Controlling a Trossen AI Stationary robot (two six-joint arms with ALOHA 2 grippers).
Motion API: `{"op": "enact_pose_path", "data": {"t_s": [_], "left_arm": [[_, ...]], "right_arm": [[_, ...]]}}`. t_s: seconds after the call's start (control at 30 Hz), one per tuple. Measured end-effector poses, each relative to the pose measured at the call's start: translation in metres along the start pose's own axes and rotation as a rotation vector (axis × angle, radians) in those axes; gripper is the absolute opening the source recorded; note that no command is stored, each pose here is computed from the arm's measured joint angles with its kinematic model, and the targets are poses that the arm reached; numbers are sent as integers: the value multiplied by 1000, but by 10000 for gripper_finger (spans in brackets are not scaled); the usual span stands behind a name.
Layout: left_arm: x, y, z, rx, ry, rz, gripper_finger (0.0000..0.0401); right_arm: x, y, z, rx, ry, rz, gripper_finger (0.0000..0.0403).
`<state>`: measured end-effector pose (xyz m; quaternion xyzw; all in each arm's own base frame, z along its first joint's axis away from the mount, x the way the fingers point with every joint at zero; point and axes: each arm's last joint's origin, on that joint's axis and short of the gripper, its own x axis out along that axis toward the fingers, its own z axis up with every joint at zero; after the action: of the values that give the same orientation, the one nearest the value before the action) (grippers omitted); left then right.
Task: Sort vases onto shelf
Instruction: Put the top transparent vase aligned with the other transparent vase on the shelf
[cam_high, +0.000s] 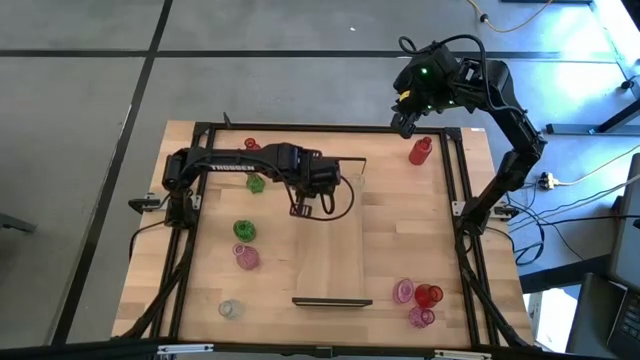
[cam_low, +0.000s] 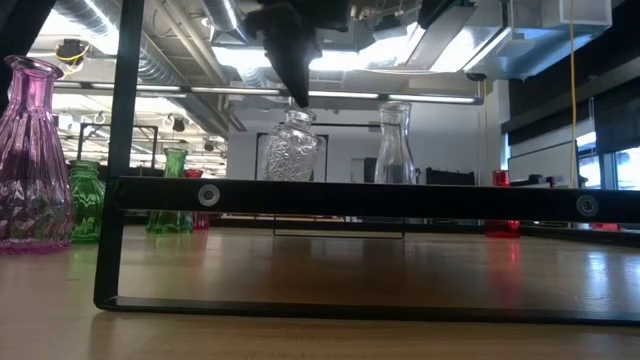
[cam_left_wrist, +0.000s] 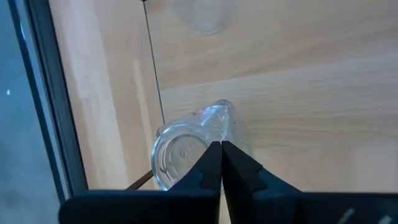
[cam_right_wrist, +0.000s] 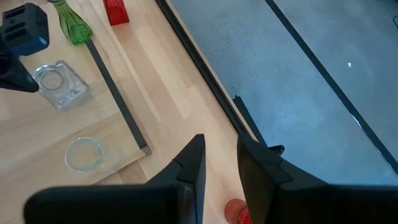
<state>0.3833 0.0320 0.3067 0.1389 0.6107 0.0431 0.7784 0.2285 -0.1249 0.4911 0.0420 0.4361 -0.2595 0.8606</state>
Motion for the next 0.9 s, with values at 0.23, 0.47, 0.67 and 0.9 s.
{"op": "enact_pose_path", "data": {"t_s": [0.23, 0.47, 0.67, 0.9], "left_arm": [[2, 6, -1, -14, 0, 3, 0], [4, 13, -3, -45, 4, 4, 0], [6, 20, -3, -103, -20, -32, 0], [8, 22, -3, -117, -29, -60, 0]], "right_arm": [[0, 0, 0, 2, 0, 0, 76], [0, 0, 0, 4, 0, 0, 76], [0, 0, 0, 4, 0, 0, 76], [0, 0, 0, 4, 0, 0, 76]]}}
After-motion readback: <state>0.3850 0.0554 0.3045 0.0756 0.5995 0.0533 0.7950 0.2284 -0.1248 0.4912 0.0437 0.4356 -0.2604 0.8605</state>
